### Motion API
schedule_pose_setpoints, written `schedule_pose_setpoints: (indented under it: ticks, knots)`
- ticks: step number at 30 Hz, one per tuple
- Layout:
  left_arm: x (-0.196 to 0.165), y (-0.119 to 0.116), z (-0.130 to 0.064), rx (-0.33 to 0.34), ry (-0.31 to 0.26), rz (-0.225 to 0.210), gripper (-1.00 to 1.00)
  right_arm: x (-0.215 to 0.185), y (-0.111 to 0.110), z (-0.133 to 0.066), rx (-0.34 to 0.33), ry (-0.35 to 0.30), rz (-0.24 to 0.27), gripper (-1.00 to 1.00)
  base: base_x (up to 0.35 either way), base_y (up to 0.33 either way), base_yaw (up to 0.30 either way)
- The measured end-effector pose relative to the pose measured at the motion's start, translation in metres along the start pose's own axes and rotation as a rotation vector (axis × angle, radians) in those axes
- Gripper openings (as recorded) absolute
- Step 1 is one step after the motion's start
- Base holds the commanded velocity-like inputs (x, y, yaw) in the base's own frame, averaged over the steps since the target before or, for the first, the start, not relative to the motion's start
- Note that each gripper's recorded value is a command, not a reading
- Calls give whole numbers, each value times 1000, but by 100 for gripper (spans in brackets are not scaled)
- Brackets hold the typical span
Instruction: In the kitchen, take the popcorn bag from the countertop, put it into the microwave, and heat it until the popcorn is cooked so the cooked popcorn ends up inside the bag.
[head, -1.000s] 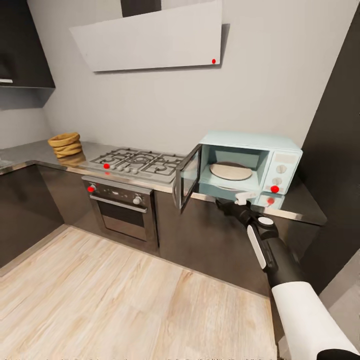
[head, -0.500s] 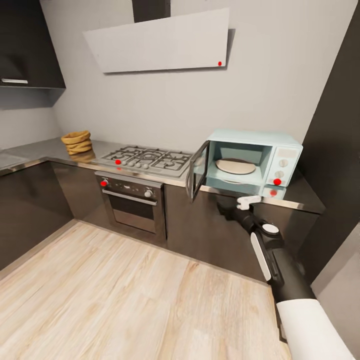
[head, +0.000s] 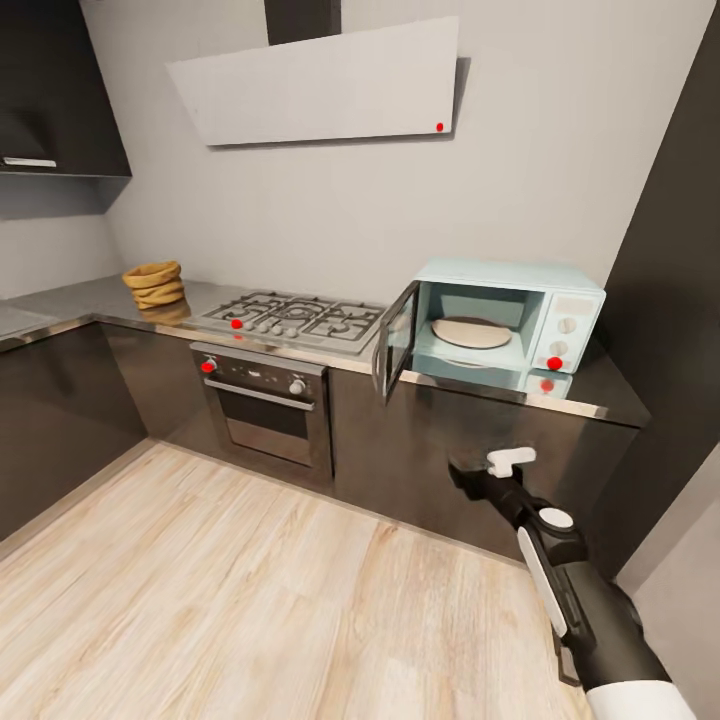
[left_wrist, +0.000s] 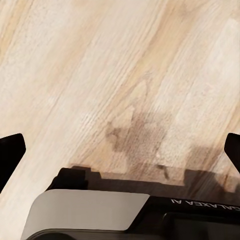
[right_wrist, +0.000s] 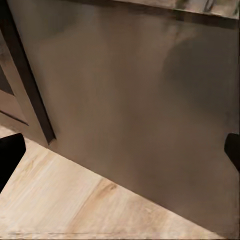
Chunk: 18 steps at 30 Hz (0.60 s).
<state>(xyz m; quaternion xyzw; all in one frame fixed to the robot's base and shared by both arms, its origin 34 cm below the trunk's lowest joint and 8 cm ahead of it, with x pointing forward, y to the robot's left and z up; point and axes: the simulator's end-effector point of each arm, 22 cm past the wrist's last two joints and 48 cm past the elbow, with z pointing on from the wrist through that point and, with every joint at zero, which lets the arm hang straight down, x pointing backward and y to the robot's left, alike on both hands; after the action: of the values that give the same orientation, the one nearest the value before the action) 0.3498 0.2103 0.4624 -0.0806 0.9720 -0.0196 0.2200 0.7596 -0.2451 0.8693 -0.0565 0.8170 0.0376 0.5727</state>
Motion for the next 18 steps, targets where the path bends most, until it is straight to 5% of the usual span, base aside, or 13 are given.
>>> schedule_pose_setpoints:
  ticks: [4,11,18]
  knots:
    - [0,0,0,1,0,0,100,46,-12,-14,13,70,-18,100,0,0,0]
    - [0,-1,0,2,0,0,100,111,6,-41,-16,120,-13,100,0,0,15]
    - [-5,0,1,-4,-6,-7,100,216,14,-60,-32,240,0,100,-27,0,227]
